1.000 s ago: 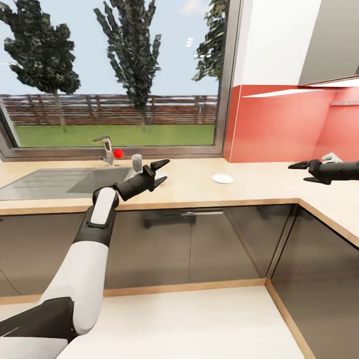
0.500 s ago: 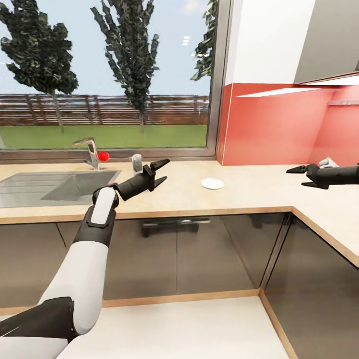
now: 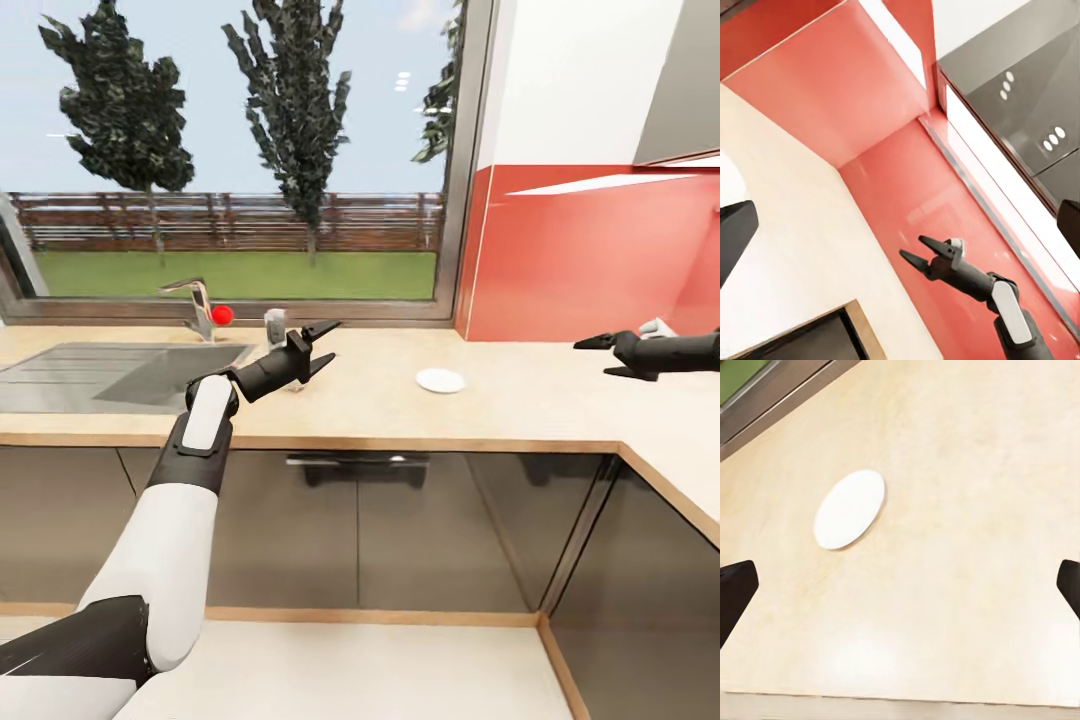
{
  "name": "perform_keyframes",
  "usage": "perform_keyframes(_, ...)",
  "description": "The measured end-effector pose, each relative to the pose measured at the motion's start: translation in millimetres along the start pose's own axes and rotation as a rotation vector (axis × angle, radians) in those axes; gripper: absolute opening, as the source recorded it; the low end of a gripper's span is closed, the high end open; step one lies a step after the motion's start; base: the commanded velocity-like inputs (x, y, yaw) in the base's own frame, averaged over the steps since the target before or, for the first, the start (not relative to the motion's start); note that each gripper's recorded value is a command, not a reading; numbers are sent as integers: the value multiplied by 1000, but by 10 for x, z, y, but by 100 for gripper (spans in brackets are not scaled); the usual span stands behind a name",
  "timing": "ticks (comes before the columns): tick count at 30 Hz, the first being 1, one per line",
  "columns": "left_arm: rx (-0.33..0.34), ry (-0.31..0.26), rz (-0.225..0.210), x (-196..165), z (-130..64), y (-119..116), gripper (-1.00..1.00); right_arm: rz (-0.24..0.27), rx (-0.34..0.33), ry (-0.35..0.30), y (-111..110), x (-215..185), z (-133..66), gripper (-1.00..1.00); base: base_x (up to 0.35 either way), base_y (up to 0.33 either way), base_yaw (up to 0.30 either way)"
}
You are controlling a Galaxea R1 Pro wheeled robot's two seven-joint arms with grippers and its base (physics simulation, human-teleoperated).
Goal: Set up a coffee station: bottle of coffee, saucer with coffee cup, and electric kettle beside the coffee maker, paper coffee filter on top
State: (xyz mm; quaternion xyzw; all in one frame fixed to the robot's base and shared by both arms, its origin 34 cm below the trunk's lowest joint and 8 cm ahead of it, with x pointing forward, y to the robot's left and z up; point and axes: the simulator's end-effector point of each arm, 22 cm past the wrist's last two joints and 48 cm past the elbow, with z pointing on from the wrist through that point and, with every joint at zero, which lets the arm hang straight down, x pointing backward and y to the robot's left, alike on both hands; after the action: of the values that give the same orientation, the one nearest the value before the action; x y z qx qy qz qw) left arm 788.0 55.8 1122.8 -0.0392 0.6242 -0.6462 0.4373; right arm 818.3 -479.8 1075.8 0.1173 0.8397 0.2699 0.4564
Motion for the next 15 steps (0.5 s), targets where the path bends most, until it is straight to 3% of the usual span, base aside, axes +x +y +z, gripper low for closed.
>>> perform_keyframes(3, 1, 0, 1, -2, -1, -14, 100, 6, -1, 6, -5, 26, 8, 100, 108, -26, 251)
perform_keyframes(11, 2, 0, 2, -1, -1, -21, 100, 11, -2, 11, -11, 47, 15, 100, 219, -78, 44)
perform_keyframes(15, 2, 1, 3, 2, 0, -24, 100, 14, -2, 17, -13, 69, 30, 100, 217, -171, 178)
